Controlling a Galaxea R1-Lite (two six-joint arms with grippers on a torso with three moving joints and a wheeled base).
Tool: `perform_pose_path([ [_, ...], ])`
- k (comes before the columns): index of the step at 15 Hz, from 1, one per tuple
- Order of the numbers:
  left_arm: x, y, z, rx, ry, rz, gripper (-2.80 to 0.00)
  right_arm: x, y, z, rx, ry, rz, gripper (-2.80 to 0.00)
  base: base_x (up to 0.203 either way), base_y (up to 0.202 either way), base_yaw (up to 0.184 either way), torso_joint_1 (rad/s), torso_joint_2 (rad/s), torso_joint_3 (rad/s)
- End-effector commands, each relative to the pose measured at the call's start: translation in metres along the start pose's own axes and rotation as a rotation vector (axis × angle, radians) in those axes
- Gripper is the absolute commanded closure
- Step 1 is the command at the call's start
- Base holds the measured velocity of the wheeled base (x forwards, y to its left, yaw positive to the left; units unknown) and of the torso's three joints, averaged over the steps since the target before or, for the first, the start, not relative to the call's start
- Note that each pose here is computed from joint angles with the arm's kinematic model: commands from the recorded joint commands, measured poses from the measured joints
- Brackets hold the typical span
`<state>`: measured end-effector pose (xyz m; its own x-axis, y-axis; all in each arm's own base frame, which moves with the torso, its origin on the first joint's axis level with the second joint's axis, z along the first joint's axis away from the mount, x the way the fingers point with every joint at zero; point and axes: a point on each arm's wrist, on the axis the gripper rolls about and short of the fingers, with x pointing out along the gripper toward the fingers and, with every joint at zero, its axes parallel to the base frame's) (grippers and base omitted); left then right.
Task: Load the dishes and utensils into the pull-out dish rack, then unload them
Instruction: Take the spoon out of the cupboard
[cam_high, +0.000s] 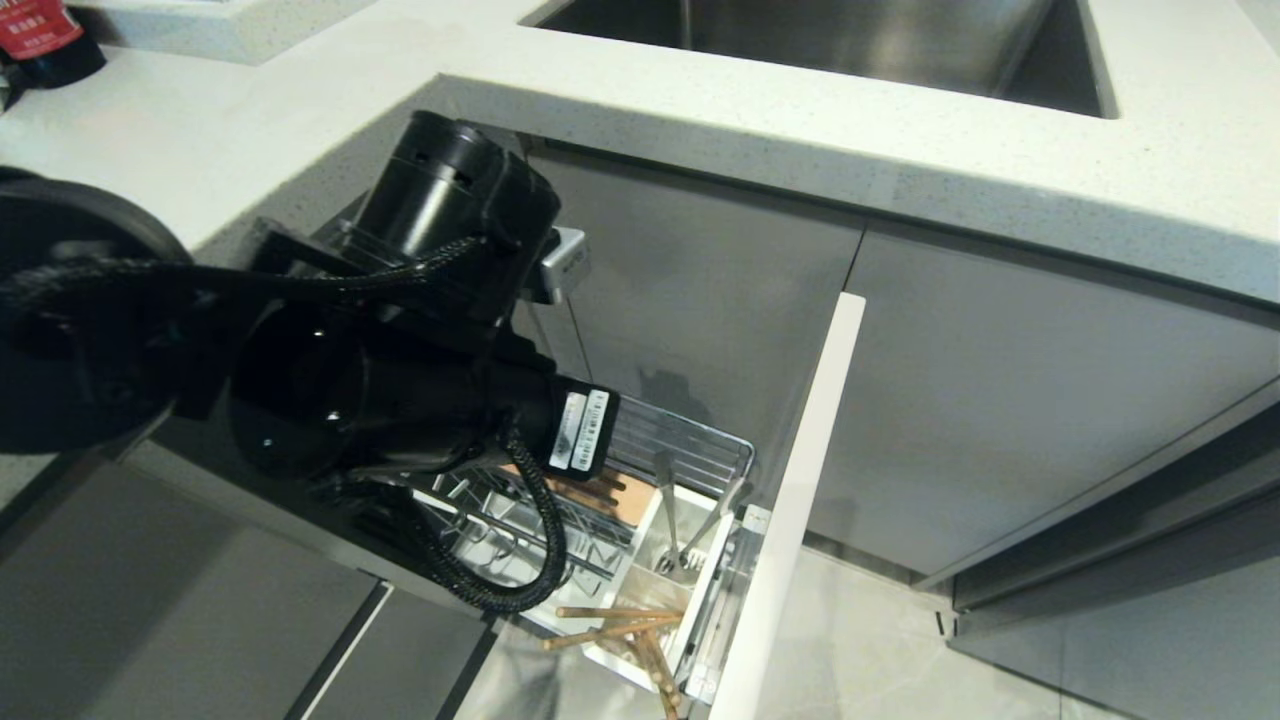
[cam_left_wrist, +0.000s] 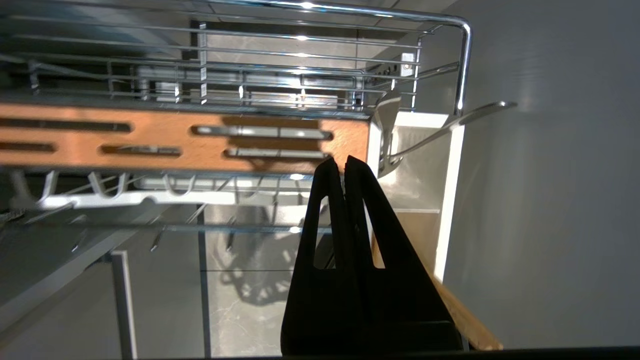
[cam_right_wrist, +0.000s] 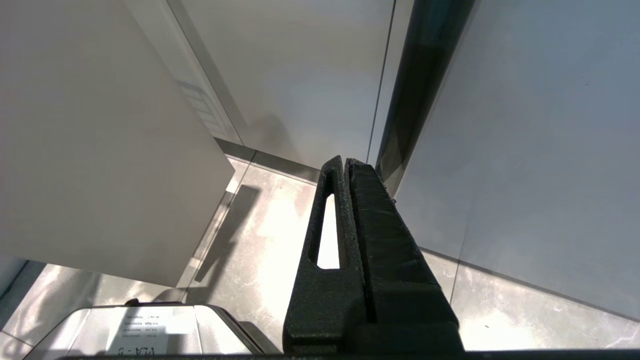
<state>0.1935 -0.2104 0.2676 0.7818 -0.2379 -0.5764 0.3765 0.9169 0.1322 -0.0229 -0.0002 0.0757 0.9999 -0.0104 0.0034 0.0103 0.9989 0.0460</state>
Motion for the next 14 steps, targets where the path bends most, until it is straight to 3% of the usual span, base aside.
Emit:
perform_pose_path([
  [1, 0.034, -0.018, 0.0, 0.034, 0.063, -0.007, 0.0, 0.0, 0.0, 0.0, 0.0, 0.0, 0.0, 0.0, 0.0, 0.0, 0.0, 0.0, 0.0, 0.0],
  [2, 0.041, -0.024, 0.001, 0.047, 0.075, -0.027, 0.0, 0.0, 0.0, 0.0, 0.0, 0.0, 0.0, 0.0, 0.0, 0.0, 0.0, 0.0, 0.0, 0.0],
  [3, 0.047, -0.028, 0.0, 0.072, 0.09, -0.033, -2.8, 0.0, 0.0, 0.0, 0.0, 0.0, 0.0, 0.0, 0.0, 0.0, 0.0, 0.0, 0.0, 0.0],
  [8, 0.053, -0.031, -0.002, 0.095, 0.114, -0.033, -2.8, 0.0, 0.0, 0.0, 0.0, 0.0, 0.0, 0.0, 0.0, 0.0, 0.0, 0.0, 0.0, 0.0],
  [14, 0.084, -0.045, -0.012, 0.116, 0.16, -0.027, -2.8, 0.0, 0.0, 0.0, 0.0, 0.0, 0.0, 0.0, 0.0, 0.0, 0.0, 0.0, 0.0, 0.0],
])
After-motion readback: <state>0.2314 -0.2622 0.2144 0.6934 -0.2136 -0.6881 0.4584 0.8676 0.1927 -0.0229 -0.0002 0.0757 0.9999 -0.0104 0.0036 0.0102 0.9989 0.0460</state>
